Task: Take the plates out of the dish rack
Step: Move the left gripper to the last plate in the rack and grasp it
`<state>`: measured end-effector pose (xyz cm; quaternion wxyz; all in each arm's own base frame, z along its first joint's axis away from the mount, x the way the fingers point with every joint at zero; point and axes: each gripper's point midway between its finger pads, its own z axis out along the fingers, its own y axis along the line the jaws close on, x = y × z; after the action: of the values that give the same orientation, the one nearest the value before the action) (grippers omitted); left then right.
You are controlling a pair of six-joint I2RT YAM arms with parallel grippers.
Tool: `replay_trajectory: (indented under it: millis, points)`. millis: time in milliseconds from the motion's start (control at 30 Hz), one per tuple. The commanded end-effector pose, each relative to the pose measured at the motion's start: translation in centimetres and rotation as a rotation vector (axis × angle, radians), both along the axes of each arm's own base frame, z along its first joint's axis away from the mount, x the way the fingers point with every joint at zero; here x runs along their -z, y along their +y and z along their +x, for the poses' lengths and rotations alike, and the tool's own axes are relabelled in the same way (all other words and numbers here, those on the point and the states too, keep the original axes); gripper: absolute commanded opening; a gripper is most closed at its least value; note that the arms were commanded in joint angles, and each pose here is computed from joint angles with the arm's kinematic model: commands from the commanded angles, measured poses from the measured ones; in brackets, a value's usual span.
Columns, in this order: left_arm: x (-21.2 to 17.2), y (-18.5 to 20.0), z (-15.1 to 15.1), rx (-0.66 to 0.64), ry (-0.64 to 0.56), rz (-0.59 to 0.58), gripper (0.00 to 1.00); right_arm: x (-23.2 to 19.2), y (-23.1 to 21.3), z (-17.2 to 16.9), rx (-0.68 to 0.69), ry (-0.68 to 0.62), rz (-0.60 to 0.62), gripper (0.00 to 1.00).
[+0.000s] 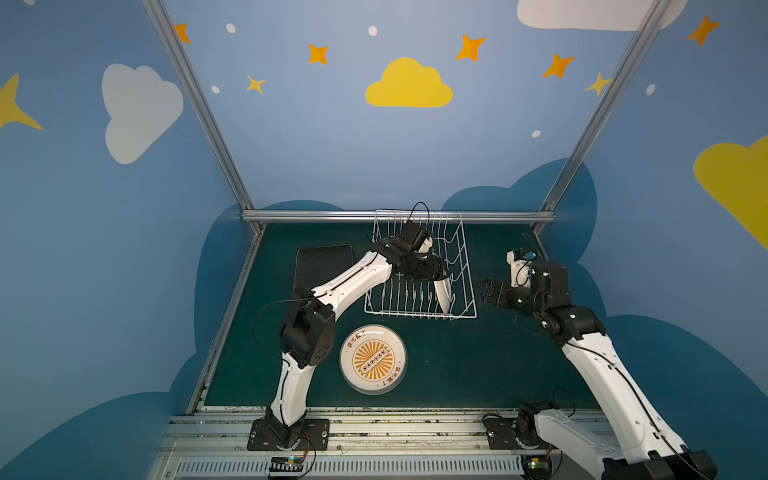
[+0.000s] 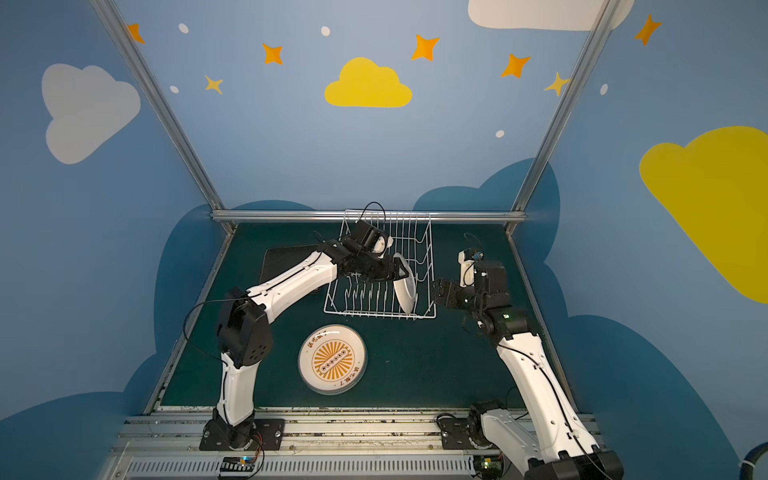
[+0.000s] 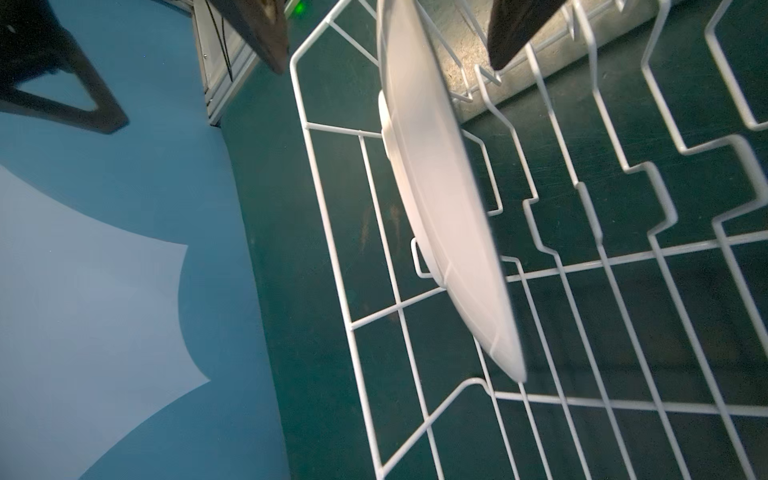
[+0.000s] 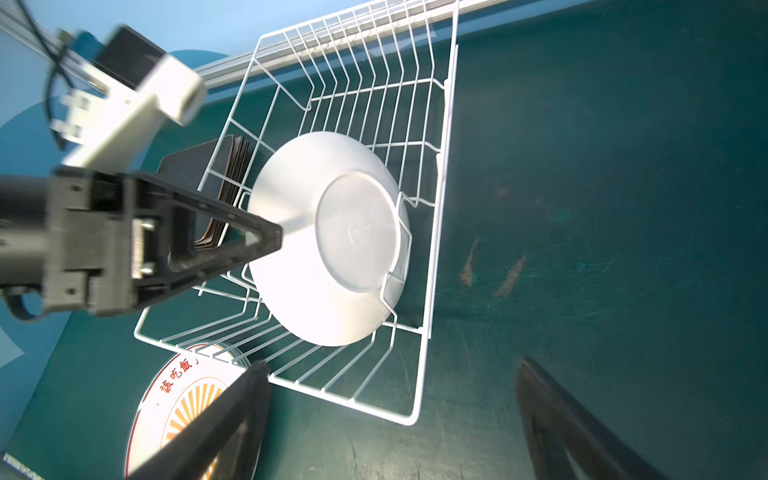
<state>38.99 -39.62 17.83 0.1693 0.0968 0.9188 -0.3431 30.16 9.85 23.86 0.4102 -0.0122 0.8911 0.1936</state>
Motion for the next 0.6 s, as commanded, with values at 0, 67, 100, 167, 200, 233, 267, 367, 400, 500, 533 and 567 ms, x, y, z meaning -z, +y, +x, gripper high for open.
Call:
replay_trajectory:
  millis: [0, 67, 100, 167, 200, 233, 267, 367, 400, 500, 533, 567]
  points:
    - [0.3, 0.0, 0.0, -0.006, 0.008, 0.031, 0.70, -0.7, -0.4, 0.1, 0.021, -0.033, 0.011, 0.91]
    - [0.5, 0.0, 0.2, -0.010, -0.003, 0.045, 0.64, -0.8, -0.5, 0.2, 0.026, -0.033, 0.015, 0.91]
    - [0.7, 0.0, 0.3, -0.013, -0.006, 0.055, 0.61, -0.8, -0.5, 0.2, 0.028, -0.032, 0.016, 0.91]
    - [0.9, -0.1, 0.5, -0.010, -0.011, 0.064, 0.55, -0.8, -0.5, 0.3, 0.033, -0.031, 0.022, 0.91]
    - [1.0, -0.2, 0.5, -0.007, -0.008, 0.068, 0.50, -0.9, -0.4, 0.4, 0.032, -0.032, 0.024, 0.91]
    - [1.2, -0.2, 0.5, -0.005, -0.005, 0.069, 0.46, -0.9, -0.5, 0.5, 0.034, -0.033, 0.026, 0.91]
    - [1.3, -0.3, 0.6, -0.008, -0.003, 0.070, 0.44, -1.0, -0.5, 0.5, 0.035, -0.034, 0.028, 0.91]
    - [1.7, -0.2, 1.2, -0.032, -0.016, 0.083, 0.43, -1.1, -0.4, 0.6, 0.038, -0.036, 0.031, 0.91]
    - [1.7, -0.3, 1.3, -0.034, -0.018, 0.079, 0.42, -1.2, -0.5, 0.6, 0.038, -0.038, 0.033, 0.92]
    - [2.1, -0.4, 1.6, -0.043, -0.016, 0.083, 0.41, -1.3, -0.4, 0.7, 0.039, -0.042, 0.038, 0.91]
    - [2.2, -0.5, 1.7, -0.046, -0.015, 0.088, 0.41, -1.4, -0.4, 0.7, 0.038, -0.042, 0.039, 0.91]
    - [2.3, -0.4, 1.7, -0.048, -0.011, 0.090, 0.41, -1.4, -0.4, 0.8, 0.038, -0.042, 0.039, 0.91]
